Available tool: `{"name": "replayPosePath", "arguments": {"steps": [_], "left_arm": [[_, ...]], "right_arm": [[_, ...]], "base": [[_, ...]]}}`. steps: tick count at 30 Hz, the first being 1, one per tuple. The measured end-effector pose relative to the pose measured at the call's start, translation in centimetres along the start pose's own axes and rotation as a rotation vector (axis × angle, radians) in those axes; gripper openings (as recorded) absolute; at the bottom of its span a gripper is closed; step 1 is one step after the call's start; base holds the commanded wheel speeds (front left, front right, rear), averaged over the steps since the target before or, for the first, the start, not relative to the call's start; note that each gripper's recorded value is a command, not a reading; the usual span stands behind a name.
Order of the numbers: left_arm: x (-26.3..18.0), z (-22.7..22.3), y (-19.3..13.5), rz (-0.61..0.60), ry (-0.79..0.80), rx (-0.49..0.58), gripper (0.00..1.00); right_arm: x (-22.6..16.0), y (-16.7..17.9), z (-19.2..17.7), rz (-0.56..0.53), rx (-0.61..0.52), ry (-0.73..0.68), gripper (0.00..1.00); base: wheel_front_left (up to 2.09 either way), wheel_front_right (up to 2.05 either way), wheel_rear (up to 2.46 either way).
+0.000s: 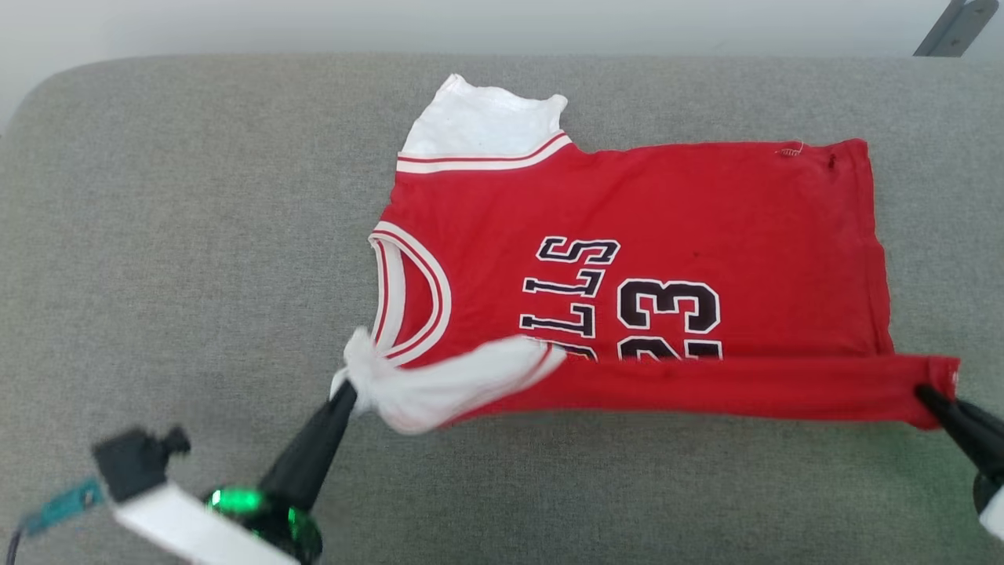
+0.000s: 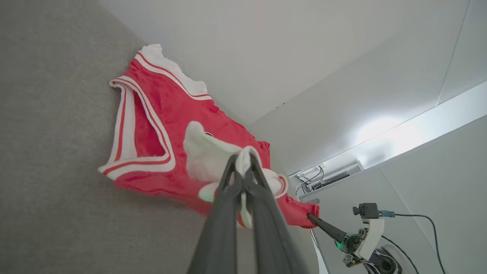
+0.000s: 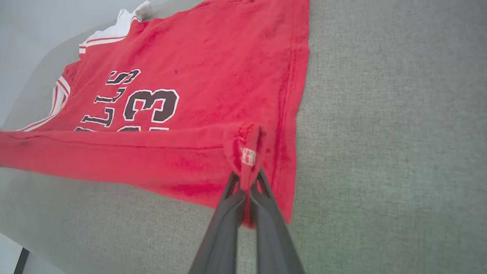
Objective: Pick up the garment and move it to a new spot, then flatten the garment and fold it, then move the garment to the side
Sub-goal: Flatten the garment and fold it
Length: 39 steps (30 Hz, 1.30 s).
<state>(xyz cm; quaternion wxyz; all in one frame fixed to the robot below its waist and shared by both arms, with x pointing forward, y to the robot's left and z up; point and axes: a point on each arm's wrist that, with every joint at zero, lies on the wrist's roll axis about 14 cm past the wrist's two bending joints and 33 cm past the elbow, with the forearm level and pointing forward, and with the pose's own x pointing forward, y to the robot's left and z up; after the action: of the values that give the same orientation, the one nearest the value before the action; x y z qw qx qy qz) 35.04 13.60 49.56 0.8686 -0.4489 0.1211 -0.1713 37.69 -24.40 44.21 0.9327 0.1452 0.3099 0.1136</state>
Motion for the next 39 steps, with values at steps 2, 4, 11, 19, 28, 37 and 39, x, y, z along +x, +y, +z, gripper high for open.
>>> {"name": "replayPosePath", "arguments": {"steps": [2,4,11,19,28,37,39], "left_arm": [[1.4,0.5,-0.2,-0.022,0.015,0.018,0.00],[3.1,1.1,-0.1,-0.033,0.020,0.012,0.00],[7.6,1.8,2.2,-0.005,0.080,0.015,0.00],[10.0,-0.2,6.7,0.094,0.158,-0.005,0.00],[10.3,-1.6,8.3,0.124,0.203,0.034,0.02],[9.7,4.2,6.2,0.048,0.130,0.325,1.00],[9.5,6.2,4.9,0.013,0.111,0.399,1.00]], "right_arm": [[0.7,0.1,0.7,-0.001,0.001,-0.004,0.00],[1.6,0.0,1.6,-0.004,0.016,-0.018,0.00],[5.0,-0.7,2.3,-0.025,0.056,0.007,0.00],[8.4,-1.9,0.5,-0.059,0.055,0.080,0.00],[9.1,-2.5,-0.2,-0.075,0.054,0.071,0.14],[7.3,-2.1,2.2,-0.079,0.018,-0.050,1.00],[6.6,-2.1,3.4,-0.083,-0.006,-0.091,1.00]], "base": [[0.00,0.00,0.00],[0.00,0.00,0.00],[0.00,0.00,0.00],[0.00,0.00,0.00],[0.00,0.00,0.00],[0.00,0.00,0.00],[0.00,0.00,0.00]]}}
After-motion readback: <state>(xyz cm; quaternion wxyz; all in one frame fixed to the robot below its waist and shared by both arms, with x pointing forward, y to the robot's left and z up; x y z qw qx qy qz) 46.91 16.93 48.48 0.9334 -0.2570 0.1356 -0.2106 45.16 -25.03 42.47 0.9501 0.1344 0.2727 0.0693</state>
